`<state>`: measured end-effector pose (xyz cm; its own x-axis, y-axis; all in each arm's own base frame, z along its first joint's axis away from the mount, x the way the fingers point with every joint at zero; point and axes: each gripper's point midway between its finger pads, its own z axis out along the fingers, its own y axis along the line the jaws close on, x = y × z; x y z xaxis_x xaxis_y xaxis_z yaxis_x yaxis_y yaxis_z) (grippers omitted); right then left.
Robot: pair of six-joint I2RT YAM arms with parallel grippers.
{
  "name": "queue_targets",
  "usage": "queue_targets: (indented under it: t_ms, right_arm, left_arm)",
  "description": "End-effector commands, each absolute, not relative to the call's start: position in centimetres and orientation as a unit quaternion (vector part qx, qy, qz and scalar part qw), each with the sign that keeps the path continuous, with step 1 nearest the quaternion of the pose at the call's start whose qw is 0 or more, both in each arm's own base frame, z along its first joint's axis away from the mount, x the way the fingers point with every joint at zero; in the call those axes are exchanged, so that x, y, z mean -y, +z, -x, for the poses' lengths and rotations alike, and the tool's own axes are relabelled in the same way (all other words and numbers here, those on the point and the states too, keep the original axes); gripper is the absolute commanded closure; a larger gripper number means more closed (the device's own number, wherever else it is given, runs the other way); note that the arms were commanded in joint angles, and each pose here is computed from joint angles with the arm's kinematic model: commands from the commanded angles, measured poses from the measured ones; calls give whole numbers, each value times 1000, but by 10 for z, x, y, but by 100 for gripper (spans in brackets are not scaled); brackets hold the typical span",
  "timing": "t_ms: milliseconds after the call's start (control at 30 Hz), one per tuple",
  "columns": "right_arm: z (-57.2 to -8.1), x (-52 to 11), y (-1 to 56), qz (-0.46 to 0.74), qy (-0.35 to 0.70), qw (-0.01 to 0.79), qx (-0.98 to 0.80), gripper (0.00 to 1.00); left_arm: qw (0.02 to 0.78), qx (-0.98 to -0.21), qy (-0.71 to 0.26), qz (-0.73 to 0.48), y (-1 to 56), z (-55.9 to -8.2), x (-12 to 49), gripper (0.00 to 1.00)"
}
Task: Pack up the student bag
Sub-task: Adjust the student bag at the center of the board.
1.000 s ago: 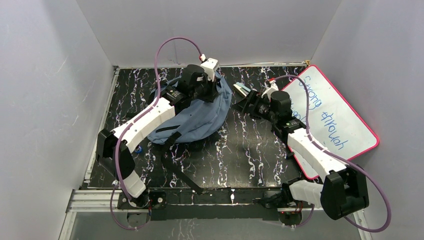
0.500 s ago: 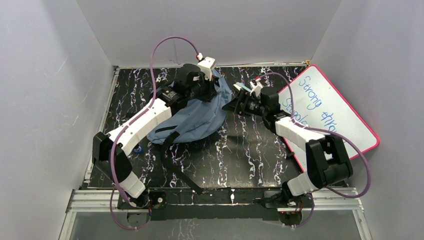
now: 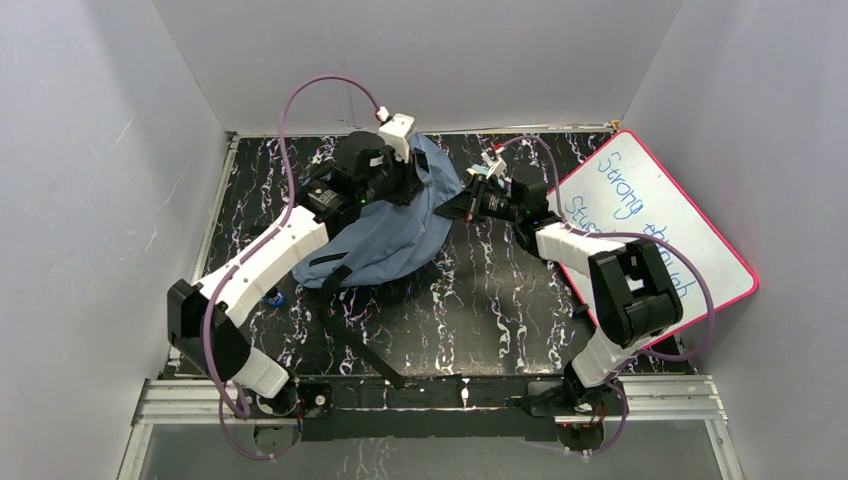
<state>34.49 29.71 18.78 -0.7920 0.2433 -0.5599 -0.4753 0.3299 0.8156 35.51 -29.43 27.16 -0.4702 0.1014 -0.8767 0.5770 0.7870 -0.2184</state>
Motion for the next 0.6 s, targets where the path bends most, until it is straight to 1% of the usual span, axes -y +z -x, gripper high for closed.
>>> queue_targets:
  t_ms: [0, 100, 167, 233, 367, 467, 567]
  right_arm:
    - [-357, -282, 280, 106, 548, 440, -703, 100]
    - [-353, -263, 319, 99, 504, 493, -702, 100]
    - [-350, -253, 338, 102, 471, 510, -713, 100]
    - [-347, -243, 352, 111, 435, 510, -734, 100]
    - [-336, -228, 384, 133, 386, 516, -753, 100]
    - [-327, -220, 408, 143, 370, 523, -754, 100]
    - [-322, -220, 435, 161, 367, 527, -750, 100]
  left_arm:
    - [558, -784, -228, -147, 336, -367, 251, 83]
    - [569, -790, -193, -125, 339, -372, 223, 58]
    - [576, -789, -176, -119, 342, -372, 210, 50]
    - [581, -790, -161, -114, 345, -372, 200, 46]
    - [593, -788, -129, -103, 350, -369, 182, 40]
    - [600, -788, -106, -87, 352, -368, 168, 36]
    - [605, -789, -83, -72, 354, -368, 156, 34]
